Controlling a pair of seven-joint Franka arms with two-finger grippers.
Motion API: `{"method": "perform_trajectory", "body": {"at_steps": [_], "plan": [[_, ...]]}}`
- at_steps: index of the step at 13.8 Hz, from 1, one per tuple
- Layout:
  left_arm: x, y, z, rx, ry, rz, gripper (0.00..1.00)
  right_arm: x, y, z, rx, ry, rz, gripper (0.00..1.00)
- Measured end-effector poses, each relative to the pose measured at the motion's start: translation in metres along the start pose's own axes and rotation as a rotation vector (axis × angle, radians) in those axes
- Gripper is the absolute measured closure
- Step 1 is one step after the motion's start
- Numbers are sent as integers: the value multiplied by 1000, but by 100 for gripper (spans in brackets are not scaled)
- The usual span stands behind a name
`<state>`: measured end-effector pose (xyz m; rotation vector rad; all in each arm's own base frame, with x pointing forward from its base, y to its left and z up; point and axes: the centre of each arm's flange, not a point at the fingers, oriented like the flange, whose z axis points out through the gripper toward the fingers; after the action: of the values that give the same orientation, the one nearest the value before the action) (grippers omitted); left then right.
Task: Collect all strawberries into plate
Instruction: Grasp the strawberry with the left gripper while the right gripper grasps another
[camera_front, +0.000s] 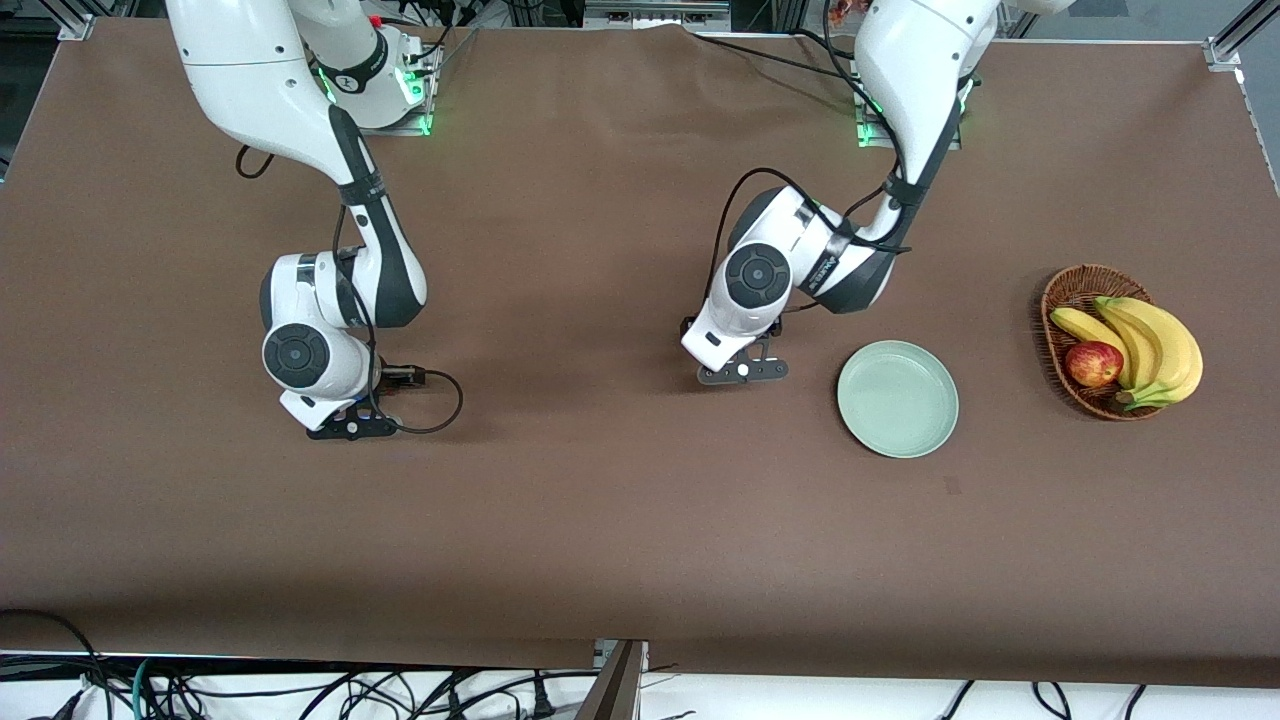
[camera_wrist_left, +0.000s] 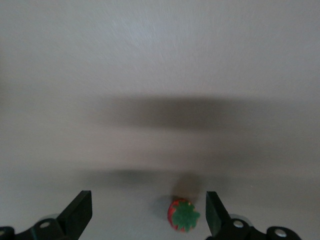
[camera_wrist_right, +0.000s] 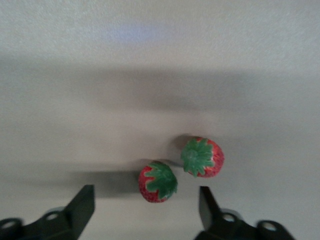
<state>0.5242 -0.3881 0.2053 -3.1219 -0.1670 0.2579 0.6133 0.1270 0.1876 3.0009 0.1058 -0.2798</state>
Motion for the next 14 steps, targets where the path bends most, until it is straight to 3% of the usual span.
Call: {"method": "perform_trajectory", "body": {"at_steps": [1,2,6,7,10,13,14], "plan": [[-7,3,14,0,4,-14,0,-1,0,2,1,-1,1,16],[-13,8,24,0,8,-25,0,-1,0,3,1,-1,1,22],[-35,29,39,9,7,-31,0,-2,2,5,3,-4,-6,68],[-37,32,40,11,7,-29,0,-2,3,4,5,-3,-6,69],[-40,34,41,13,7,-22,32,-2,-7,-1,20,5,-17,69],[-40,36,39,12,10,-21,63,-15,-77,-25,84,9,58,69],[-37,33,38,17,9,-27,67,-24,-106,-32,103,6,95,69]]}}
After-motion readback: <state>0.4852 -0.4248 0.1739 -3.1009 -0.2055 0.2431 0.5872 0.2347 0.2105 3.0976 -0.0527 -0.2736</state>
